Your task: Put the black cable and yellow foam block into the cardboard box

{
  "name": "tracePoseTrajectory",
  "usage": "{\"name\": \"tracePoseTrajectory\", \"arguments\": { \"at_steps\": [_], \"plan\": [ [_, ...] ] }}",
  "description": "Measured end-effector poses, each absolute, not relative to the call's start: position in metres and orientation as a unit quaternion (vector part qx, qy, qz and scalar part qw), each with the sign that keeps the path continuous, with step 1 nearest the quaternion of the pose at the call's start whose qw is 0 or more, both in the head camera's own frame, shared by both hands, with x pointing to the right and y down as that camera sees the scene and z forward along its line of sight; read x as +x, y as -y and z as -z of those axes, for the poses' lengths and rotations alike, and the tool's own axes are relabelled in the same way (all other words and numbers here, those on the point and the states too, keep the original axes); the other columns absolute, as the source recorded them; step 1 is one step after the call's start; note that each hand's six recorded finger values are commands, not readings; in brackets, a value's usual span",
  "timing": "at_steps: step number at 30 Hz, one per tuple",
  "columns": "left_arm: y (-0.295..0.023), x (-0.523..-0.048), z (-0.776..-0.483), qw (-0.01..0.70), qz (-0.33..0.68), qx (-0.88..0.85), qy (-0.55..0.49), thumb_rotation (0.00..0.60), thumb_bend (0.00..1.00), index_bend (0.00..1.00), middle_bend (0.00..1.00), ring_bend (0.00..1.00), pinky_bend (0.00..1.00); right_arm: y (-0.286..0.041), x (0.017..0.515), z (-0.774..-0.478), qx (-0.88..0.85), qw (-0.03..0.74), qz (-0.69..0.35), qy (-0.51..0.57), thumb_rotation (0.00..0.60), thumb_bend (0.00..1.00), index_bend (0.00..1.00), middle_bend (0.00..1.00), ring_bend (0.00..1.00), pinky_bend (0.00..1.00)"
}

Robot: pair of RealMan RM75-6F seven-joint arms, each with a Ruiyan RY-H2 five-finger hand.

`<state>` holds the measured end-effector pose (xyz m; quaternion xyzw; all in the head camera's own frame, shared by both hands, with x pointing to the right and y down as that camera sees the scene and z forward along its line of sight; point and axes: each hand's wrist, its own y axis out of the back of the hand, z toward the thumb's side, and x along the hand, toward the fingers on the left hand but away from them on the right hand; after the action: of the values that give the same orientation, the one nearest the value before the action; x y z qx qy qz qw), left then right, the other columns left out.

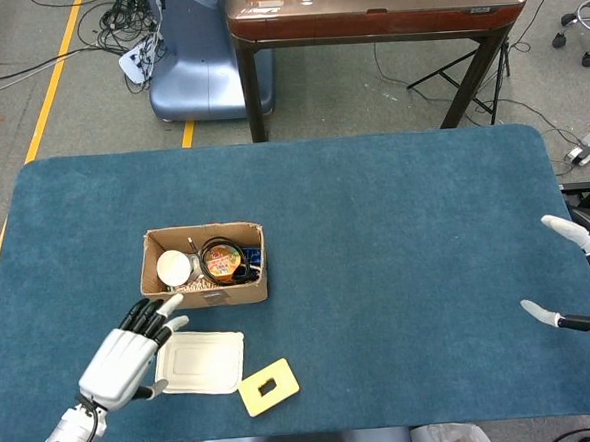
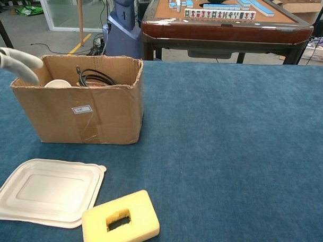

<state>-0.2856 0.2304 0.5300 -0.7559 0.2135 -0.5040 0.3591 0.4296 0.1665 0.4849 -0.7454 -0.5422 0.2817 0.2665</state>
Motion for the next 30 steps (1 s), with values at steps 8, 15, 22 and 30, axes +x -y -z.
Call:
{"name": "tracePoseTrajectory", "arguments": {
  "at_steps": [8, 15, 22, 30],
  "plan": [
    [-0.267, -0.277, -0.552, 0.405, 0.457, -0.778, -0.147, 0.6, 0.12, 0.18, 0.0, 0.0, 0.02, -0.167, 0.431, -0.484, -0.744, 0.267, -0.281, 0.544, 0.6, 0.0, 0.15, 0.17, 0.0, 0.0],
    [-0.289, -0.271, -0.571, 0.422, 0.441, -0.785, -0.109, 0.6, 0.12, 0.18, 0.0, 0.0, 0.02, -0.166, 0.432, -0.482, -0.742, 0.267, -0.28, 0.547, 0.6, 0.0, 0.15, 0.17, 0.0, 0.0],
    [-0.304, -0.262, -0.586, 0.44, 0.427, -0.786, -0.078, 0.6, 0.12, 0.18, 0.0, 0.0, 0.02, -0.167, 0.433, -0.481, -0.741, 0.268, -0.279, 0.549, 0.6, 0.0, 0.15, 0.17, 0.0, 0.0],
    [-0.313, -0.25, -0.592, 0.452, 0.413, -0.789, -0.058, 0.6, 0.12, 0.19, 0.0, 0.0, 0.02, -0.167, 0.435, -0.478, -0.739, 0.269, -0.275, 0.553, 0.6, 0.0, 0.15, 0.17, 0.0, 0.0]
  ]
}}
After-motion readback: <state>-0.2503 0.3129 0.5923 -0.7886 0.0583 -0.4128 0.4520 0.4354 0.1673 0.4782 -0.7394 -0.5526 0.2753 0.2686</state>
